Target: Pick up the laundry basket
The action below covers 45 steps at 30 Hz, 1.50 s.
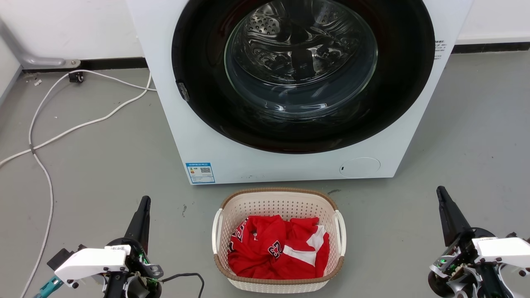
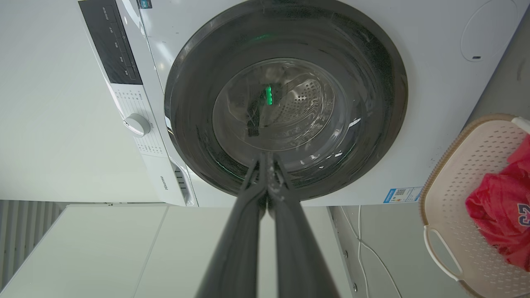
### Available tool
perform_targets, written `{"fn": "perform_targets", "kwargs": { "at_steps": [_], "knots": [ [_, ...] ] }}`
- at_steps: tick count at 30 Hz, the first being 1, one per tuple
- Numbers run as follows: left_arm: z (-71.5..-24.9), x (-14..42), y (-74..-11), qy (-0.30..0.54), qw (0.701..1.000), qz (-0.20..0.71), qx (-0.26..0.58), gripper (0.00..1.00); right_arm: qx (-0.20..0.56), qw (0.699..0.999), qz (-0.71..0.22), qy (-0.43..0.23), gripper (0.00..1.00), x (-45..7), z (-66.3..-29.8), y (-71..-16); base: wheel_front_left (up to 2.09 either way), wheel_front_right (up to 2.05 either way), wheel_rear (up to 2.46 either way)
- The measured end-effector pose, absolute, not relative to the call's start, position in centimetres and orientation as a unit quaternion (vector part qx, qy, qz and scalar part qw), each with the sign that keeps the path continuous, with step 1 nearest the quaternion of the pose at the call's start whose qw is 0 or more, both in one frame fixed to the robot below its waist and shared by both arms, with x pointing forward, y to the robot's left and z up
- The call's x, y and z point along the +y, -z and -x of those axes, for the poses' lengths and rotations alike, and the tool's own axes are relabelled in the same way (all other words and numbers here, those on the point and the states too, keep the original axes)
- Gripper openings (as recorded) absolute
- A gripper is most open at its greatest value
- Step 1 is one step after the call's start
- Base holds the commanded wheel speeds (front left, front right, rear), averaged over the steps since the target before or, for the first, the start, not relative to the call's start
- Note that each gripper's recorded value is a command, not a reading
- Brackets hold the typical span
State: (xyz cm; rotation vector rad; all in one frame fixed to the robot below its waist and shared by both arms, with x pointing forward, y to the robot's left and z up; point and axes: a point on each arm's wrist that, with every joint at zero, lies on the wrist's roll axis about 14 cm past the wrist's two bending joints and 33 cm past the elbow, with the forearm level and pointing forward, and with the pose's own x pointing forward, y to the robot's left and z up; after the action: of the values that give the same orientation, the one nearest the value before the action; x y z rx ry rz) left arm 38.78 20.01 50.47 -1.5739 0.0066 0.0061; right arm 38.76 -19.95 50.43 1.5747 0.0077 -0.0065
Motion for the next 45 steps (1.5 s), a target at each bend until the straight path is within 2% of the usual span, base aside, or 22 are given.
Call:
{"fn": "perform_targets", "kwargs": {
  "at_steps": [24, 25, 31, 34, 45],
  "knots": [
    [-38.8, 20.0, -50.5, -0.003, 0.706, 0.708, 0.003, 0.0, 0.003, 0.706, -0.708, 0.003, 0.0, -19.9, -38.8, -50.4, 0.0, 0.0, 0.0],
    [-38.8, 20.0, -50.5, -0.003, 0.706, 0.708, 0.003, 1.0, 0.003, 0.706, -0.708, 0.003, 1.0, -20.0, -38.8, -50.4, 0.0, 0.0, 0.0],
    [-37.5, 19.9, -47.7, -0.033, 0.702, 0.711, 0.03, 1.0, 0.031, 0.703, -0.71, 0.037, 1.0, -20.0, -37.3, -47.5, 0.0, 0.0, 0.0],
    [-37.5, 20.1, -47.8, -0.037, 0.709, 0.704, 0.025, 1.0, 0.029, 0.711, -0.702, 0.041, 1.0, -20.1, -37.3, -47.4, 0.0, 0.0, 0.0],
    [-37.8, 20.8, -49.0, -0.042, 0.775, 0.63, 0.007, 1.0, 0.01, 0.789, -0.613, 0.033, 1.0, -20.4, -37.7, -49.1, 0.0, 0.0, 0.0]
  ]
}}
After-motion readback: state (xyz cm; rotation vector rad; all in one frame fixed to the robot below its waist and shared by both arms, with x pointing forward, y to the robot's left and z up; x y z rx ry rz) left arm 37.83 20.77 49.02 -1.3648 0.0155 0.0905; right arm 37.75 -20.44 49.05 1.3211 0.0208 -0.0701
